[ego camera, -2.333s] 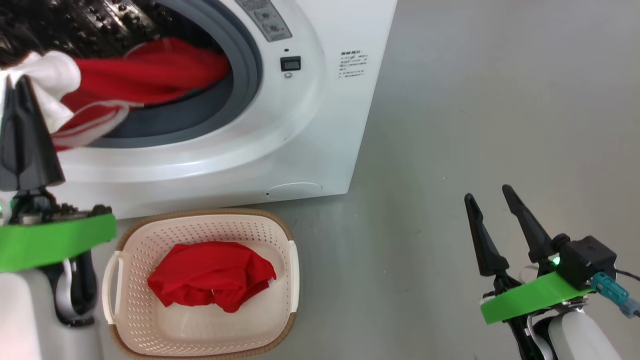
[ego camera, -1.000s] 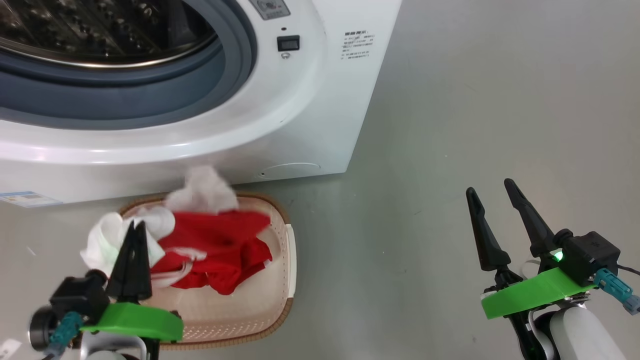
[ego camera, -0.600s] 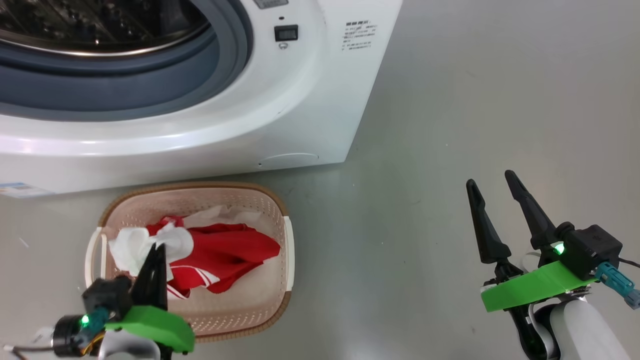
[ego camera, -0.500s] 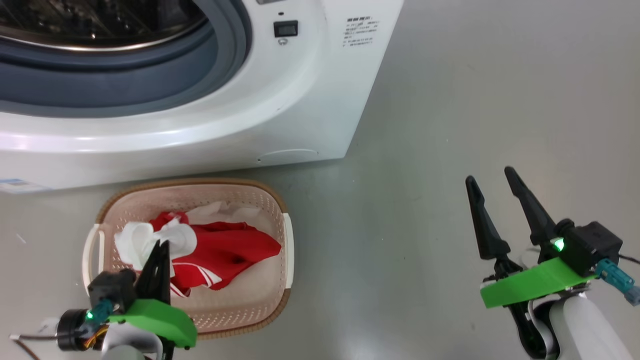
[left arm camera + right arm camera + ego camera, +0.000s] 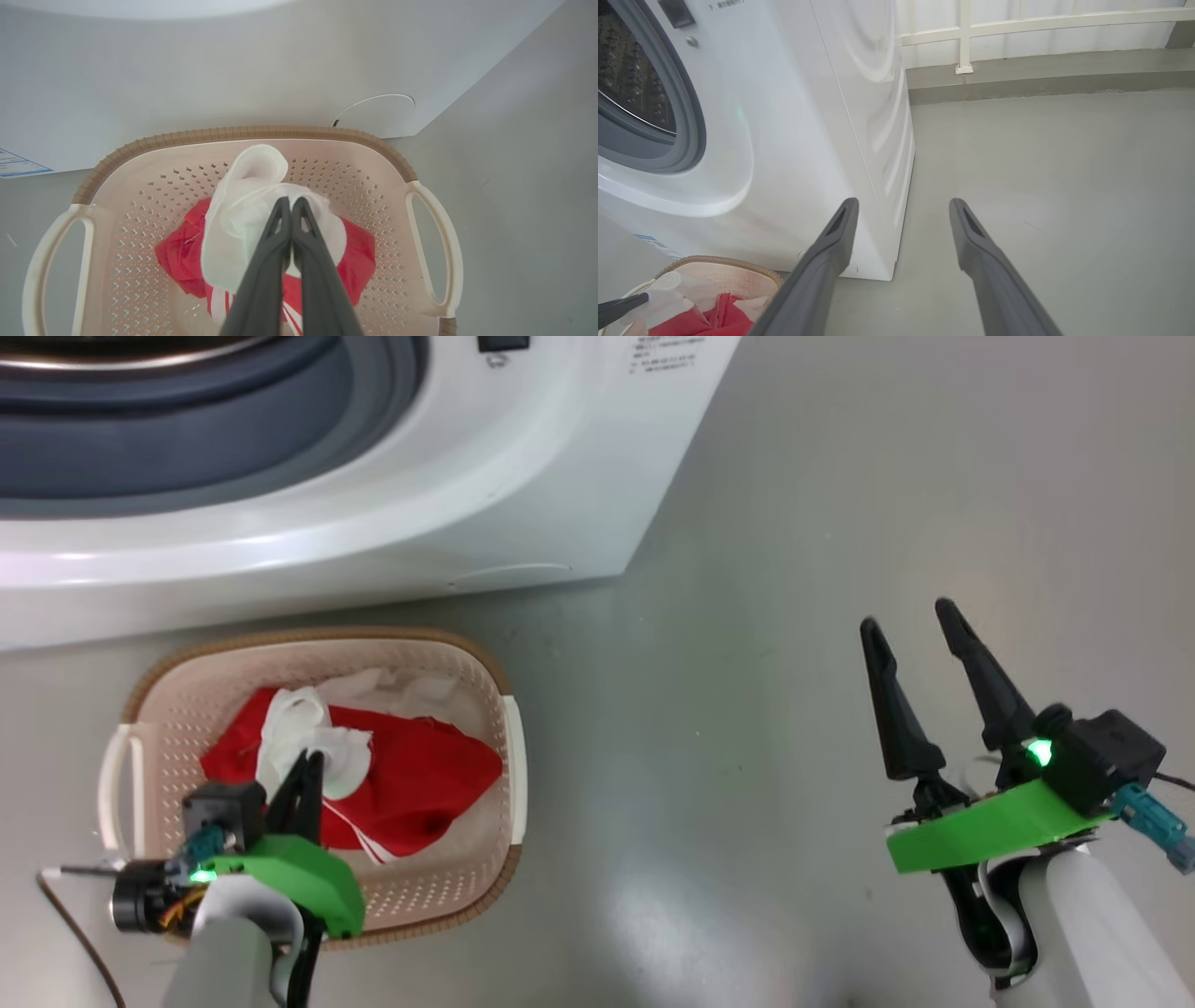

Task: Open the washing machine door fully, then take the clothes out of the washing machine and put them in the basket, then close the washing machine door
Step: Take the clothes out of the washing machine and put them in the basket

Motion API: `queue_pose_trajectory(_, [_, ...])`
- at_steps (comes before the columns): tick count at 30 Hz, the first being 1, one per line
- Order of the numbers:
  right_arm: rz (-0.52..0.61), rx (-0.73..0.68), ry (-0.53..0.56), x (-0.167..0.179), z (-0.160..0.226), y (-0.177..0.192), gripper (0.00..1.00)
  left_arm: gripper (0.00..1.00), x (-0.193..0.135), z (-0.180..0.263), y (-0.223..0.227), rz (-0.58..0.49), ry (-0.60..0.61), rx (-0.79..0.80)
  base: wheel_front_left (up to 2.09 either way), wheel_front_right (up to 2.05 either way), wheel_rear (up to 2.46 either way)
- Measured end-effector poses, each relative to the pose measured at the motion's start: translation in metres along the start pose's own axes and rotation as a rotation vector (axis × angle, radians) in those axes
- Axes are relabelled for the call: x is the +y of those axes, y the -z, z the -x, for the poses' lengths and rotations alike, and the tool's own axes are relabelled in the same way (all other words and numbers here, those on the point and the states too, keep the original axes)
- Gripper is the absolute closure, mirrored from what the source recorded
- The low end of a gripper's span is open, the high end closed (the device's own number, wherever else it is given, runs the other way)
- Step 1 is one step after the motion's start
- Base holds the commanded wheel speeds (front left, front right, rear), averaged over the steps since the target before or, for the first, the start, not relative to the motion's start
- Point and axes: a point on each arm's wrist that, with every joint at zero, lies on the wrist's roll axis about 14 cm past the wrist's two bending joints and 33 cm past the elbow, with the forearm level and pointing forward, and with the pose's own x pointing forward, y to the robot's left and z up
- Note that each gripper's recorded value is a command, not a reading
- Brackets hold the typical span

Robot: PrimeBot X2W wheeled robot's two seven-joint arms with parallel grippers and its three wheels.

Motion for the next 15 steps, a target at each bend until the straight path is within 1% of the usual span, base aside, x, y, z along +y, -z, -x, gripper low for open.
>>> queue_pose_trajectory(9, [-0.002, 0.031, 0.015, -0.005, -0.004, 0.014, 0.00, 1.00, 0.001, -0.018, 0.031, -0.006, 0.009, 0.115, 0.00, 0.00, 0.00])
queue_pose_trajectory(15, [-0.001, 0.051, 0.020, -0.007, -0.005, 0.022, 0.00, 1.00, 0.003, -0.028, 0.040, 0.000, 0.006, 0.156, 0.00, 0.00, 0.00])
